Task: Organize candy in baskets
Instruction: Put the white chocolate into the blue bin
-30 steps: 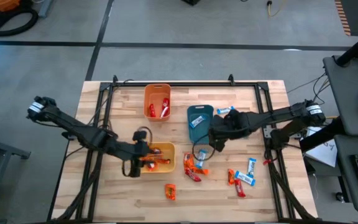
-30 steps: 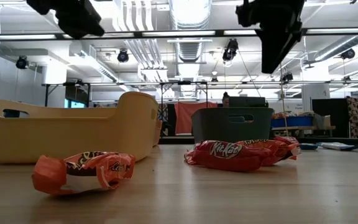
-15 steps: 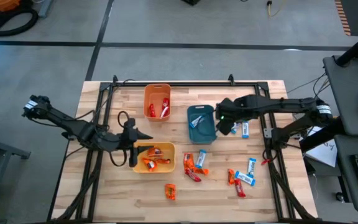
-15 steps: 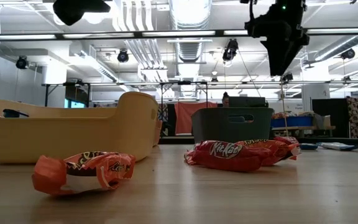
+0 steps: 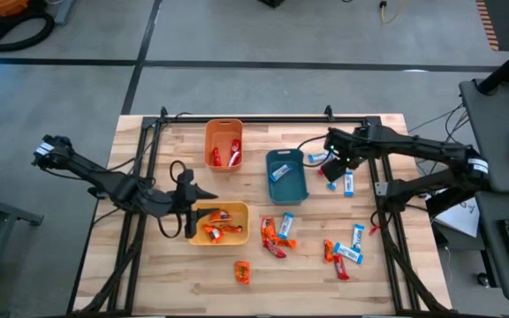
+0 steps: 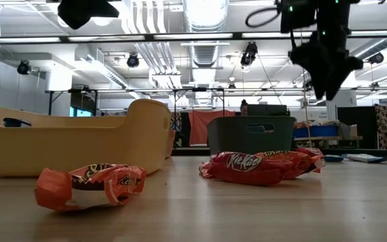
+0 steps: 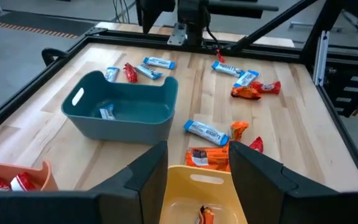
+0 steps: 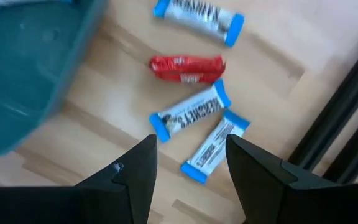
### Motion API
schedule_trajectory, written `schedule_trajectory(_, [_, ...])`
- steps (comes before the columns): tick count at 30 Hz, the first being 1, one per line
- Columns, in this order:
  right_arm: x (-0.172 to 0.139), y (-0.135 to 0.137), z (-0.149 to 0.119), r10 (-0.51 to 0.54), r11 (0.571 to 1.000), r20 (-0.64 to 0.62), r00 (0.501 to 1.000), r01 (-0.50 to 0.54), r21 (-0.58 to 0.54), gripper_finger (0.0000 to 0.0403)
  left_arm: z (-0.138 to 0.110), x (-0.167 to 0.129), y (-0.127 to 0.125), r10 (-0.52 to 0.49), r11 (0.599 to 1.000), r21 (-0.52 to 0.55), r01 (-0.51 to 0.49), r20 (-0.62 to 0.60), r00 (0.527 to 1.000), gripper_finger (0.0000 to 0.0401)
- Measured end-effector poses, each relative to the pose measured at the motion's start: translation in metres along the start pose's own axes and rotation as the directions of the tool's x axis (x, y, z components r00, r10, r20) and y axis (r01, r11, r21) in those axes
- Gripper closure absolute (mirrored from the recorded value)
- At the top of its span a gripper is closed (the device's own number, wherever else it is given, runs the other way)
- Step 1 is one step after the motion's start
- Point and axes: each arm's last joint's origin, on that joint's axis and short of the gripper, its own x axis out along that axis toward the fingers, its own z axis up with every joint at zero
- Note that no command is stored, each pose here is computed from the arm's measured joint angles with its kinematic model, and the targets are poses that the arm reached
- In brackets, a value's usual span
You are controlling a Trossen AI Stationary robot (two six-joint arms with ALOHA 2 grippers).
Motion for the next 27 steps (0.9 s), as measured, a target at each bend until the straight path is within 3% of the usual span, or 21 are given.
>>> schedule_trajectory(10, [0.048, -0.016, -0.018, -0.024, 0.999, -0.193, 0.981, 0.032, 0.039, 0.0220, -0.006, 0.009, -0.004, 0.013, 1.000, 0.024, -0.012, -0.036, 0.999, 0.0247])
schedule_trajectory(27, [0.095, -0.025, -0.040, -0.025, 0.993, -0.210, 0.977, 0.049, 0.108, 0.0220, -0.007, 0.012, -0.005, 0.017, 0.999, 0.045, -0.014, -0.046, 0.999, 0.0247])
